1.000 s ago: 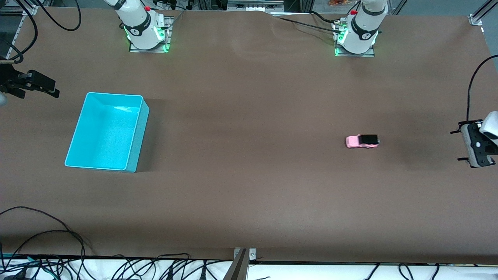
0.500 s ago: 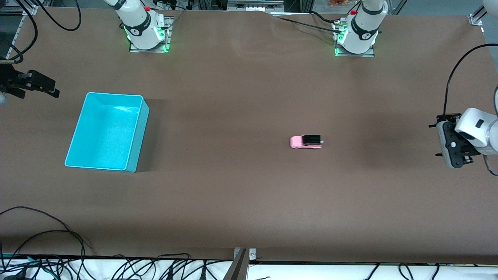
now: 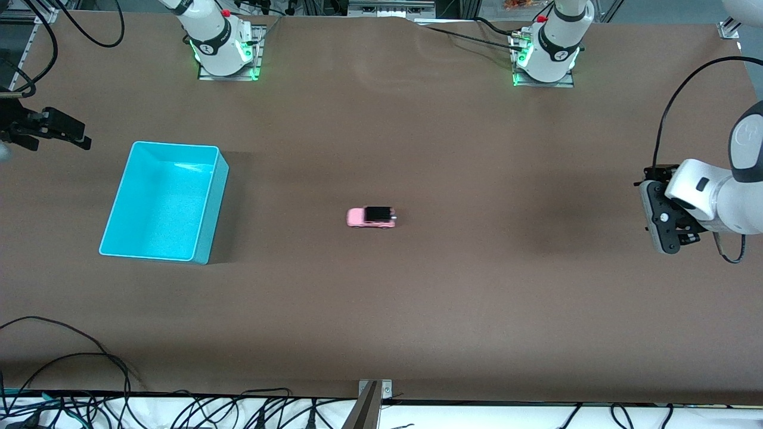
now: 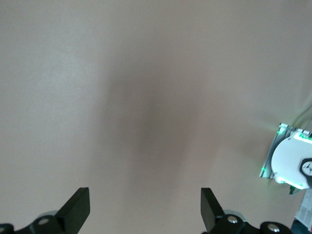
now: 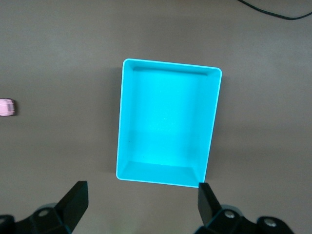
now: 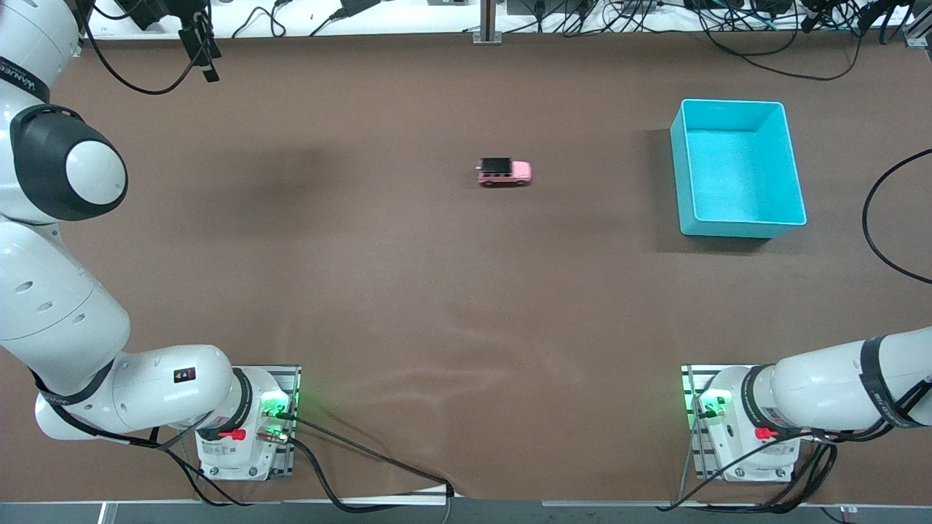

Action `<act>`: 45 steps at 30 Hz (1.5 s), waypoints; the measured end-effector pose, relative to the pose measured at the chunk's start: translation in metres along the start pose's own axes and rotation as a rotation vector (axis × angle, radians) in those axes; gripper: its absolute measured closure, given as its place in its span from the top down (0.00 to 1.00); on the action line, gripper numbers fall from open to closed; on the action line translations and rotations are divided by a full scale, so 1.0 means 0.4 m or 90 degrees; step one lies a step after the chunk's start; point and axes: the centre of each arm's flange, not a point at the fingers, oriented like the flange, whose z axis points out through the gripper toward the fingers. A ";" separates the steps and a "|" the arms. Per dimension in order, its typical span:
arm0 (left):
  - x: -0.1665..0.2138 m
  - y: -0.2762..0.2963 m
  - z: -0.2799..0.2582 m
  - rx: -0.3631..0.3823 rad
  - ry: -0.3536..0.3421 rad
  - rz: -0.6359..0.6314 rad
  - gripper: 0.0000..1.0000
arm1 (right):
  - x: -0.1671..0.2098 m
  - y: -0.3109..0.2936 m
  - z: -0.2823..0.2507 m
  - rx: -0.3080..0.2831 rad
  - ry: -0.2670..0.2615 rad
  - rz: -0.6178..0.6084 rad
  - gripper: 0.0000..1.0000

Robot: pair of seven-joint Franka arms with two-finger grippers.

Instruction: Wind and store pink jeep toy

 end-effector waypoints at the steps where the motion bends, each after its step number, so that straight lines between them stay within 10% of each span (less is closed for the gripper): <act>1: 0.006 0.004 -0.006 0.001 0.000 -0.006 1.00 | 0.000 0.000 0.000 0.000 0.000 0.000 1.00; 31: 0.052 0.157 -0.124 0.079 0.031 -0.202 1.00 | 0.000 -0.002 0.000 0.000 0.000 -0.001 1.00; 45: 0.053 0.282 -0.128 0.141 0.070 -0.412 1.00 | 0.018 -0.071 0.037 -0.002 -0.025 -0.036 1.00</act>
